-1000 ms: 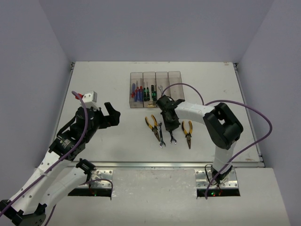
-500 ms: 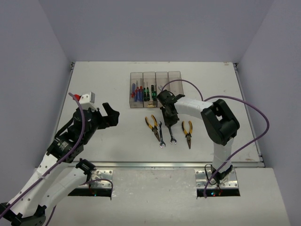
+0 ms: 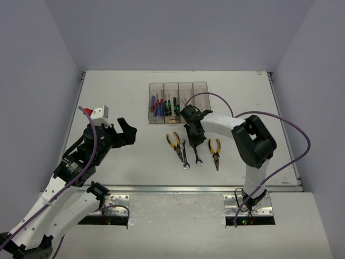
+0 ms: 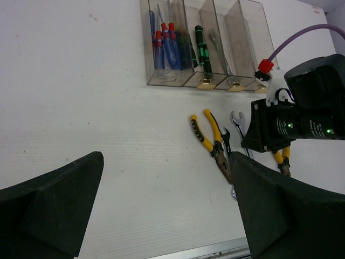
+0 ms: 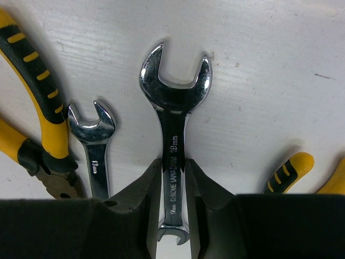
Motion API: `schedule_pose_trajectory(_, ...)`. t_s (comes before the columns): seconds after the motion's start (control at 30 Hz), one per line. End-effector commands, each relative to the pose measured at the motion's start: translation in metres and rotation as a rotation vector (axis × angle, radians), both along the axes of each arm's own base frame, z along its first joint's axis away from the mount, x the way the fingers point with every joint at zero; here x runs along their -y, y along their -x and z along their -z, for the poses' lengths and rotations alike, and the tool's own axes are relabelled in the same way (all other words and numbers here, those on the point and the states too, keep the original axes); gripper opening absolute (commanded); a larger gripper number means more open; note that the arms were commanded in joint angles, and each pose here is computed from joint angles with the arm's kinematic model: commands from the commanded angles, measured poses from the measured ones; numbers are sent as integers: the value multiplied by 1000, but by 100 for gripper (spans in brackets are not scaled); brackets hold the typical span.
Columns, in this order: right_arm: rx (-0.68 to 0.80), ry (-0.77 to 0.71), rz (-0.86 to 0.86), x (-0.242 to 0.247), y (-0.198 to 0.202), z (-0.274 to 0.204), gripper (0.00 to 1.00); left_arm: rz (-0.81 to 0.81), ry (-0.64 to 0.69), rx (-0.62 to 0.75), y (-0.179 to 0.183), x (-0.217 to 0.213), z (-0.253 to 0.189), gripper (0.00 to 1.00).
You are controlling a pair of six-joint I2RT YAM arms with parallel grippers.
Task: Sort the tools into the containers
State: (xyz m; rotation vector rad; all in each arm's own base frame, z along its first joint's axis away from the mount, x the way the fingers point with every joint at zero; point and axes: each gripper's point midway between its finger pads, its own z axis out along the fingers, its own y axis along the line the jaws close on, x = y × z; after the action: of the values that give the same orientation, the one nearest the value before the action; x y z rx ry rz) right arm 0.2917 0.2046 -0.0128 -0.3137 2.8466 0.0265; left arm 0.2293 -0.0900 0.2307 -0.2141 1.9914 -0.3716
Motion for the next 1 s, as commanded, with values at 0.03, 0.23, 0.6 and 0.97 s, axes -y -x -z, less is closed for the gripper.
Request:
schedule_pose_trajectory(0.03,-89,84,-10,17,29,13,26,-3,17,43,-5,1,-11,100)
schedule_pose_trajectory(0.23,-96,89,-7,17,29,24,20,-3,17,45,-5,1,-11,100)
schedule_pose_trajectory(0.6,-37,45,-6,9,19,5,0,-1,16,43,-5,1,-10,100)
schedule_pose_trajectory(0.97,70,-25,-17,1,6,-45,0,-2,17,47,-5,1,-11,100)
